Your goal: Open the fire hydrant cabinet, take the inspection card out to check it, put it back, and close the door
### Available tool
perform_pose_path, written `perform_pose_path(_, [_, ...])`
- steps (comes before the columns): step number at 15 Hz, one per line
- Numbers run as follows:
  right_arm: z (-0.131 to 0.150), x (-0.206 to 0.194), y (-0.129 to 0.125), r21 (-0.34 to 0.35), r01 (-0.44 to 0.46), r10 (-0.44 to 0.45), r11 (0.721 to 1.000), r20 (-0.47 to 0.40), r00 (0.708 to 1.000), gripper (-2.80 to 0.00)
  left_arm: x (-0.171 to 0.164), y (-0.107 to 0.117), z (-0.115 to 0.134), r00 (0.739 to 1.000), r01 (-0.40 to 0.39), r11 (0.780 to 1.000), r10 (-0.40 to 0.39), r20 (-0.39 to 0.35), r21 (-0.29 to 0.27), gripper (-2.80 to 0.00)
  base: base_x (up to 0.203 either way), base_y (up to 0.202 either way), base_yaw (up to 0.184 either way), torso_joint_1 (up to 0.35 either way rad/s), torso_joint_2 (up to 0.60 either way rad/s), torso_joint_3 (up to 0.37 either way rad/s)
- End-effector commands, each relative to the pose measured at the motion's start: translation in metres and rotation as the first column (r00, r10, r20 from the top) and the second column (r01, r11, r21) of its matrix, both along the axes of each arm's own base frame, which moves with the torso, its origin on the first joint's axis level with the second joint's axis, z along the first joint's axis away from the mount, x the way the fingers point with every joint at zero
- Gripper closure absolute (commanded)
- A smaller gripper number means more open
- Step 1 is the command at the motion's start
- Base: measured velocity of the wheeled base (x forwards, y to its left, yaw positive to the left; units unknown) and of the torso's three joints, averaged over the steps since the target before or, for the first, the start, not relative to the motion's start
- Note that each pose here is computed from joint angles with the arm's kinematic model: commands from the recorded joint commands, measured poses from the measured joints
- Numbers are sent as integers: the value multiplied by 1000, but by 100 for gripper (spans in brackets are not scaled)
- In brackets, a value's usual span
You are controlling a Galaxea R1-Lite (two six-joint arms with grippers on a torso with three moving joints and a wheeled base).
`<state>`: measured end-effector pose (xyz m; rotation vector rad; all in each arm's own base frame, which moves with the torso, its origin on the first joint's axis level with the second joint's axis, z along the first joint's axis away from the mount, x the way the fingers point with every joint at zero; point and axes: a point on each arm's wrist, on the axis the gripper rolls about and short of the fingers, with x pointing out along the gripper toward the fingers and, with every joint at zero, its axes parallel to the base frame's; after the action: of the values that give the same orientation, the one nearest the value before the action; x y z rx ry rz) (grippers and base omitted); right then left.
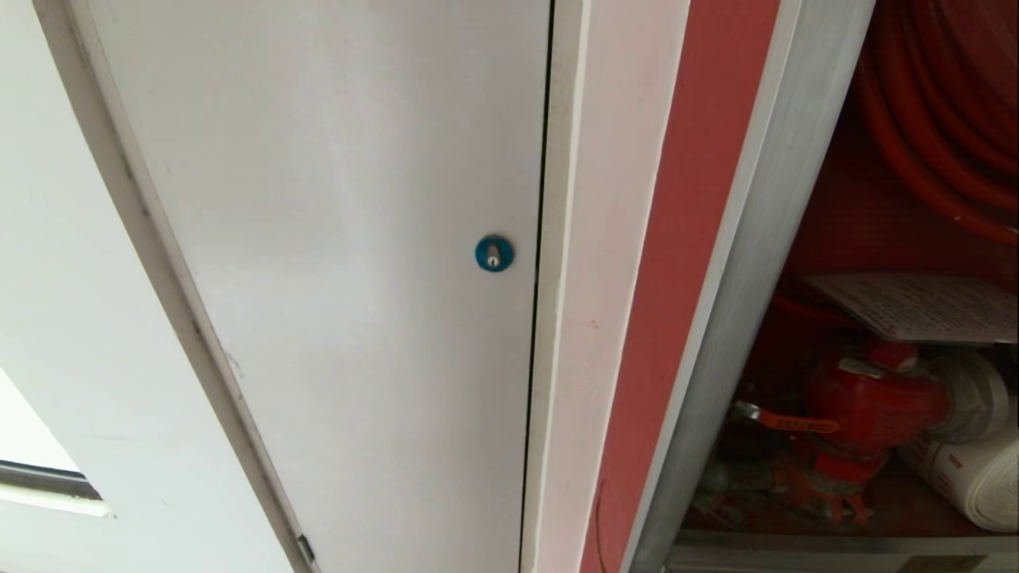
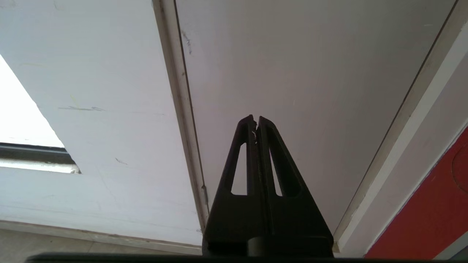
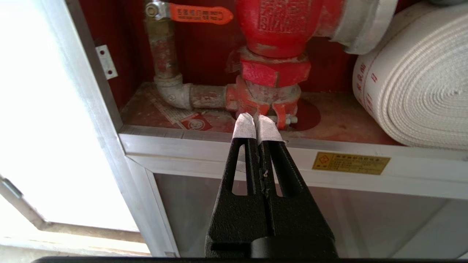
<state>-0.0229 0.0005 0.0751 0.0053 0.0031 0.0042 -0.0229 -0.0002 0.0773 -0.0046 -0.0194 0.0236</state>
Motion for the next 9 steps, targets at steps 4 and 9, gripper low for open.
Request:
perform_pose_path(4, [0, 0, 0, -3, 0, 0, 1000, 0, 1000, 0, 1, 0, -2, 1000, -1, 1000, 1, -7, 0, 0, 0, 0, 0, 0, 0, 0])
perform_pose_path(9, [0, 0, 0, 2, 0, 0, 1000, 2, 1000, 0, 1, 0, -2, 1000, -1, 1000, 1, -7, 0, 0, 0, 0, 0, 0, 0, 0])
